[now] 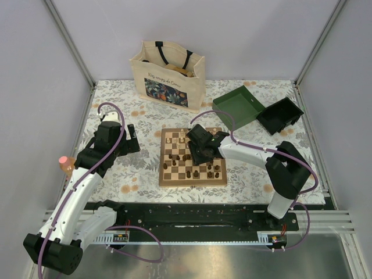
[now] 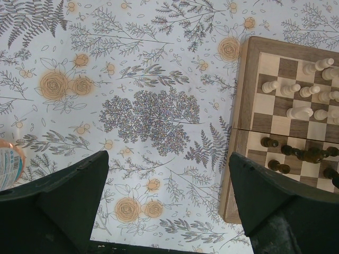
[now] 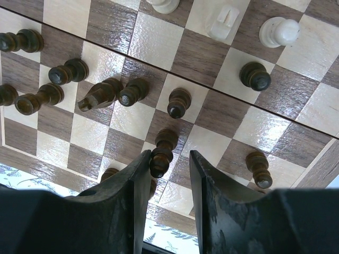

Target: Set up the chess pieces on the board

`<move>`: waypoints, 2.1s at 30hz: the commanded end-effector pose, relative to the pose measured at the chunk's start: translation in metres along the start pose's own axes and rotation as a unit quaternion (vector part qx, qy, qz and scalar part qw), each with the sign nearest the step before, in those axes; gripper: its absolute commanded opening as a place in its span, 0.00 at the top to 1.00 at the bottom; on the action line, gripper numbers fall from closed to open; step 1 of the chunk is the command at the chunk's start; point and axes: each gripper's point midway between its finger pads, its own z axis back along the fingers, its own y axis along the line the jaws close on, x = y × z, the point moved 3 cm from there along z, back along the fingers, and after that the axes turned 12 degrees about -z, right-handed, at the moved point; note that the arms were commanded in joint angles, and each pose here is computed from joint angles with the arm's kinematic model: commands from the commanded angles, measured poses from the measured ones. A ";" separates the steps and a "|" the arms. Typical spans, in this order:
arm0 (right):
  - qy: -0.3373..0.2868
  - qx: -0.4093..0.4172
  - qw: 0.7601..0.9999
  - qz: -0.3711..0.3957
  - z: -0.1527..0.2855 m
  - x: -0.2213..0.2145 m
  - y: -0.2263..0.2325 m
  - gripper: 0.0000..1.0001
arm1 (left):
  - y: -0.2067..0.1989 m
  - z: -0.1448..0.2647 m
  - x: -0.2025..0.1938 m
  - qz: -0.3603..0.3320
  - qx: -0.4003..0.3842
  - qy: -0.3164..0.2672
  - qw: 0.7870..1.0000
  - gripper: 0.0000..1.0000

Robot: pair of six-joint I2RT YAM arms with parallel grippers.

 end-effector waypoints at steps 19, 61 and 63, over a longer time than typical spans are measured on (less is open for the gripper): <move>-0.054 0.034 0.998 -0.012 0.021 0.024 0.017 0.66 | -0.001 0.002 0.006 0.007 -0.005 -0.015 1.000 0.01; -0.056 -0.010 0.998 0.009 0.056 -0.028 -0.004 0.81 | -0.001 0.000 0.006 0.005 -0.005 -0.011 1.000 0.01; -0.049 -0.011 0.999 0.011 0.053 -0.032 -0.003 0.81 | -0.001 0.001 0.006 0.006 -0.006 -0.012 1.000 0.01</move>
